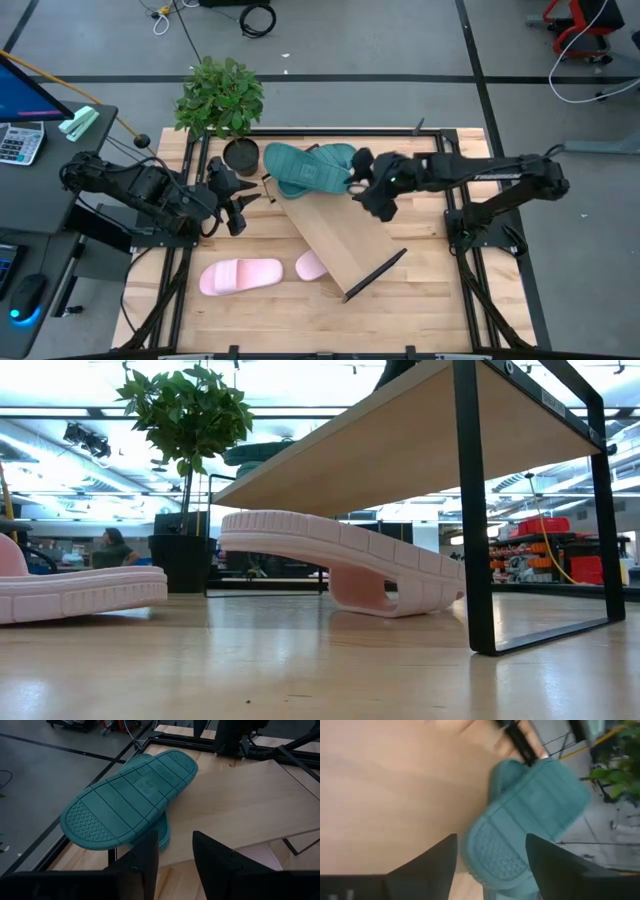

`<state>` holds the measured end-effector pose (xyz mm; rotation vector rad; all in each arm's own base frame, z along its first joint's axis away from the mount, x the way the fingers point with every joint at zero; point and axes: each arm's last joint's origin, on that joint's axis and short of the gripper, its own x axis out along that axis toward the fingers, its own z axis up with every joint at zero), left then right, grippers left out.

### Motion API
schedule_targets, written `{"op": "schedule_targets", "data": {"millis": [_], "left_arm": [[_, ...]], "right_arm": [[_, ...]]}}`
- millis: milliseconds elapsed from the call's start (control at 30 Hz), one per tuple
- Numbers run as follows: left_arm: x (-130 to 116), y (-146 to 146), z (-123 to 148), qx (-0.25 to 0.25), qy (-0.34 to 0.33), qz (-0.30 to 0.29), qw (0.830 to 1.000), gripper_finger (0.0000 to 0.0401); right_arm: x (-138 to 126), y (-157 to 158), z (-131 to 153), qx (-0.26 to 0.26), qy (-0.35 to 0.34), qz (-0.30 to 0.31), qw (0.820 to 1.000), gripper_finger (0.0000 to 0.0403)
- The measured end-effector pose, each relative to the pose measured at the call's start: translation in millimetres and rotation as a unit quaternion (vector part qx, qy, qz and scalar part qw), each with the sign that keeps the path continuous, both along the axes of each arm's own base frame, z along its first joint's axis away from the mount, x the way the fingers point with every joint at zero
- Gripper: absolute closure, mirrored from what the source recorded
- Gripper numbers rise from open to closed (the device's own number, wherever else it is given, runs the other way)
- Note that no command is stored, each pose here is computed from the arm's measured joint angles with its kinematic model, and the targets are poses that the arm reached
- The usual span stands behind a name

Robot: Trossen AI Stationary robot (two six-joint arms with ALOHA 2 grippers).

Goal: Pick and place slides into the shelf
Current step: Put the green slide on the shelf

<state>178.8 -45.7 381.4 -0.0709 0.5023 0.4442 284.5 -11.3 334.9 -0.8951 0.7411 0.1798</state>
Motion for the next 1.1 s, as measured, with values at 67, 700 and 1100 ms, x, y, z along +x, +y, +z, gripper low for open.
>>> {"op": "schedule_targets", "data": {"millis": [67,700,1100], "left_arm": [[0.1,0.0,-0.1,0.0,0.0,0.0,1.0,0.0277],[-0.2,-0.9,-1.1,-0.01,0.008,-0.015,1.0,0.0277],[-0.9,-1.4,-2.5,-0.018,0.018,-0.024,0.999,0.0277]], "right_arm": [[5.9,1.4,-10.1,-0.038,0.032,0.009,0.999,0.0143],[28.3,-0.3,-31.2,-0.167,0.077,0.014,0.983,0.0131],[47.3,-1.4,-53.7,-0.184,0.101,0.01,0.978,0.0152]]}}
